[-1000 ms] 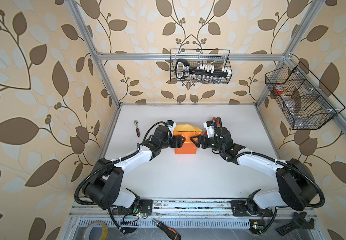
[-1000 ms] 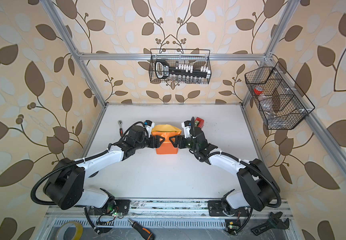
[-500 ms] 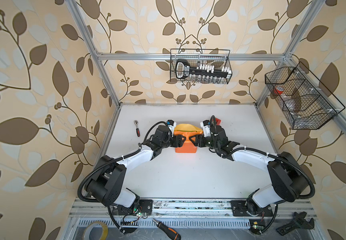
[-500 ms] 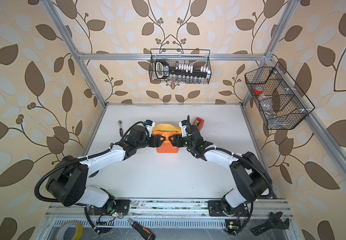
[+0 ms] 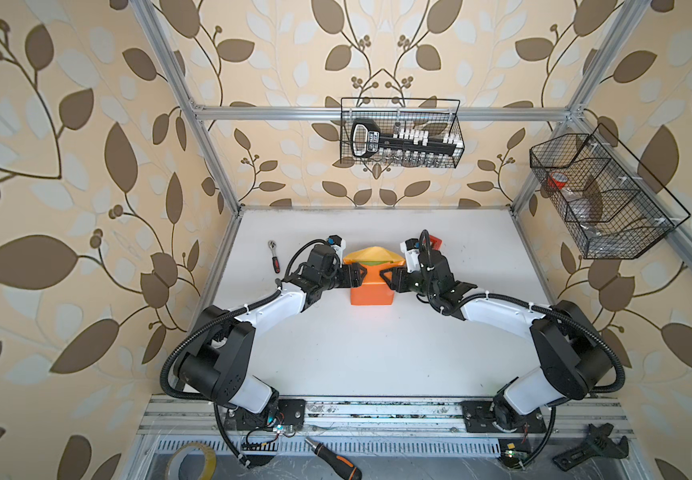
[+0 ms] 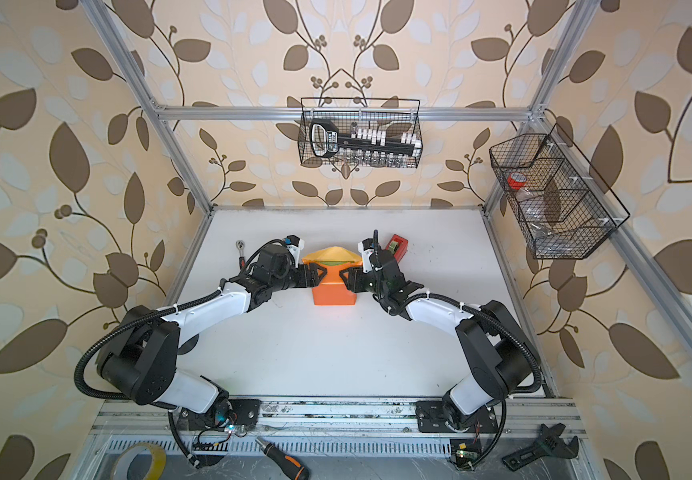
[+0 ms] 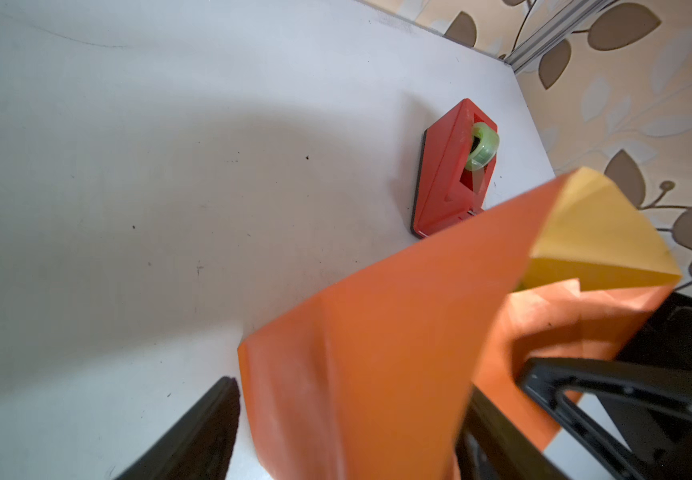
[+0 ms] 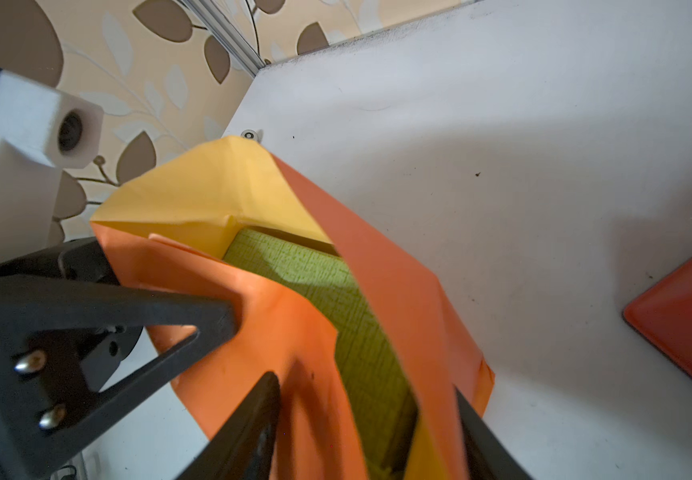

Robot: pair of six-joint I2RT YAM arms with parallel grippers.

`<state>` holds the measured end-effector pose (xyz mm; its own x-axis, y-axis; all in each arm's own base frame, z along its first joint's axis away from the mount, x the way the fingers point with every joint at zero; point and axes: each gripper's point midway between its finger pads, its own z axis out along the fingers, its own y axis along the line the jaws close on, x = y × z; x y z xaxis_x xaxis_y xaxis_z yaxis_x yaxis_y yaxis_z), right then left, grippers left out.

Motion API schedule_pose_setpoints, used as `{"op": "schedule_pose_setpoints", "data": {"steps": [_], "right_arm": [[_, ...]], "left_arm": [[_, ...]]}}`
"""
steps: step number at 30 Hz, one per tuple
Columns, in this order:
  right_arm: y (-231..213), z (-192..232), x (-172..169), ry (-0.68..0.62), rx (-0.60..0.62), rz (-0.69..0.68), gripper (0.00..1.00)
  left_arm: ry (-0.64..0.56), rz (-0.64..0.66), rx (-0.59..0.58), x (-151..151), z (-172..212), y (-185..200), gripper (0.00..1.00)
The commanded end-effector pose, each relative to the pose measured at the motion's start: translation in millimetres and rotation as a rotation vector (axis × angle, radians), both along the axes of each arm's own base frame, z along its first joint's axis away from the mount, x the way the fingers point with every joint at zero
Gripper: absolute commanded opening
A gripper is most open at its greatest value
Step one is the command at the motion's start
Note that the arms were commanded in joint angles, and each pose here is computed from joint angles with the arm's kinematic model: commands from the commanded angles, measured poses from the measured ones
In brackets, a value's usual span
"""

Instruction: Wrap the gift box in paper

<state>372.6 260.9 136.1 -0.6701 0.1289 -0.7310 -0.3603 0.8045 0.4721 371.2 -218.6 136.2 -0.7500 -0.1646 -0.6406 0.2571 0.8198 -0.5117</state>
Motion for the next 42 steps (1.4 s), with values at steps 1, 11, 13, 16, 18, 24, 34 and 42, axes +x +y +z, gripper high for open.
{"op": "schedule_pose_setpoints", "data": {"steps": [1, 11, 13, 16, 18, 24, 34, 42], "right_arm": [[-15, -27, -2, 0.067, -0.116, -0.019, 0.59], [-32, -20, 7, 0.044, -0.232, -0.072, 0.56], [-33, -26, 5, 0.053, -0.243, -0.071, 0.53], [-36, -31, 2, 0.054, -0.265, -0.078, 0.46], [-38, -33, 2, 0.054, -0.271, -0.082, 0.43], [-36, -29, 3, 0.04, -0.275, -0.074, 0.39], [-40, -18, 12, 0.014, -0.339, -0.088, 0.34], [-39, -31, 6, 0.029, -0.425, -0.093, 0.28]], "left_arm": [[0.022, 0.031, 0.062, 3, -11, 12, 0.73], [0.025, 0.025, 0.089, 0, -16, 15, 0.7], [0.017, 0.031, 0.085, 2, -10, 15, 0.72], [-0.007, 0.064, 0.09, 6, 3, 20, 0.74], [-0.036, 0.103, 0.105, 10, 11, 27, 0.71], [-0.055, 0.14, 0.159, 17, 10, 36, 0.56], [-0.064, 0.132, 0.212, 17, 2, 37, 0.3], [-0.078, 0.109, 0.278, 13, -5, 30, 0.21]]}}
